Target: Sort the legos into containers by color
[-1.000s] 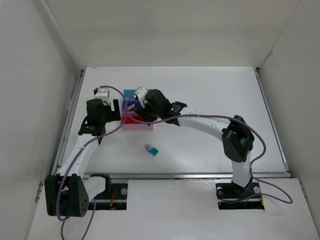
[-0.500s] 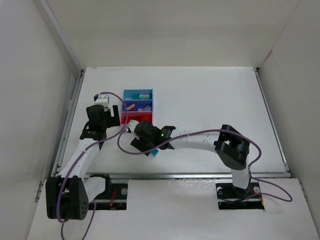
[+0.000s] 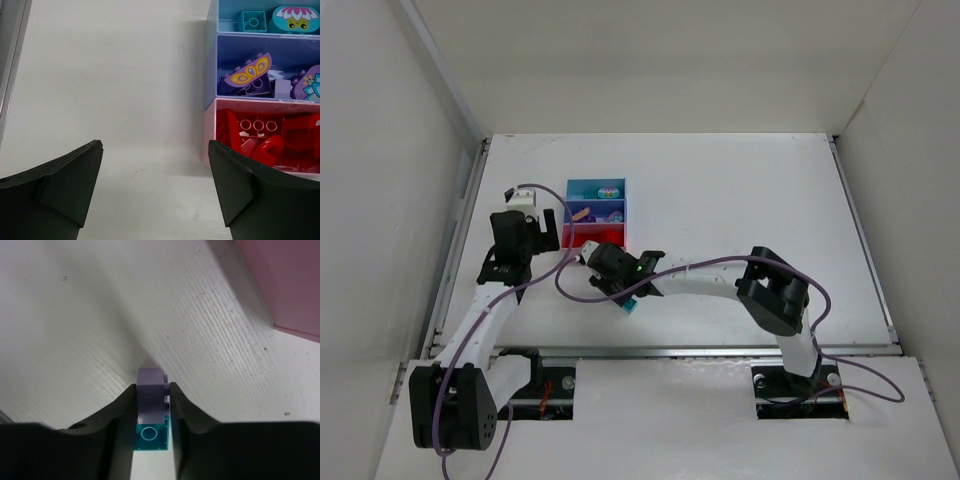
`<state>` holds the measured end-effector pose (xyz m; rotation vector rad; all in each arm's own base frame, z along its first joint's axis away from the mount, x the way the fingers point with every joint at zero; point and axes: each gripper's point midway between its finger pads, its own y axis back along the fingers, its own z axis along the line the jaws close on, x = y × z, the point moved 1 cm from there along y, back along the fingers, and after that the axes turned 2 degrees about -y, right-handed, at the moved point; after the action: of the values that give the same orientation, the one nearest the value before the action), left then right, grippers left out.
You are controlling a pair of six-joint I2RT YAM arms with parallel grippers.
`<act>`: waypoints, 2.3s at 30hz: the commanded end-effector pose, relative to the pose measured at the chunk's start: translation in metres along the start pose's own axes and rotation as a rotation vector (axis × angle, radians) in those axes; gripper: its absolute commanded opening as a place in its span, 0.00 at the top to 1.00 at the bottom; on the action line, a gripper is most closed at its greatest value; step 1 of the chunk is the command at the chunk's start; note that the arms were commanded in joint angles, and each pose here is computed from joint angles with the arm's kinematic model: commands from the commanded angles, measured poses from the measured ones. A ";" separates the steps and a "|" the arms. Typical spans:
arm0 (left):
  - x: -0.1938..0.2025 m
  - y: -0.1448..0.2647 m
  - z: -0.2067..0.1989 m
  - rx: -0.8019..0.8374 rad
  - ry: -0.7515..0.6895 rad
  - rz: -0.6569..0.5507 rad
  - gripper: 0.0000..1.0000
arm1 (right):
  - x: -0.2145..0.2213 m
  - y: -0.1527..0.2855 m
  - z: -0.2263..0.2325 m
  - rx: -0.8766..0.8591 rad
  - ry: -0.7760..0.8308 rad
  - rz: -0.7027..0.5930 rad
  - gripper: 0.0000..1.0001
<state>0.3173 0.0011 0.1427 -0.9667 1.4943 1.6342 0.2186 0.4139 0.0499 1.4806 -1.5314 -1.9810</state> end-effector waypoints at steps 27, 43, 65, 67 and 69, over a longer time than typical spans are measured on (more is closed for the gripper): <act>-0.006 0.005 0.001 -0.001 0.021 -0.052 0.16 | -0.154 0.097 -0.147 0.184 -0.193 -0.454 1.00; 0.002 -0.001 0.016 -0.044 0.062 -0.022 0.16 | -0.193 0.025 -0.164 0.160 -0.157 -0.430 0.78; 0.003 0.000 0.013 -0.026 0.063 -0.034 0.16 | -0.032 0.049 -0.026 -0.015 0.108 -0.076 0.01; -0.002 0.001 0.010 -0.017 0.061 -0.054 0.16 | -0.009 0.042 -0.010 -0.032 0.079 -0.034 0.01; 0.000 0.002 0.008 -0.009 0.057 -0.054 0.16 | -0.004 0.037 0.003 -0.059 0.059 -0.043 0.01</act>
<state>0.3111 0.0134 0.1294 -1.0115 1.5158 1.6608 0.2158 0.4073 0.0959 1.6298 -1.3931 -1.9172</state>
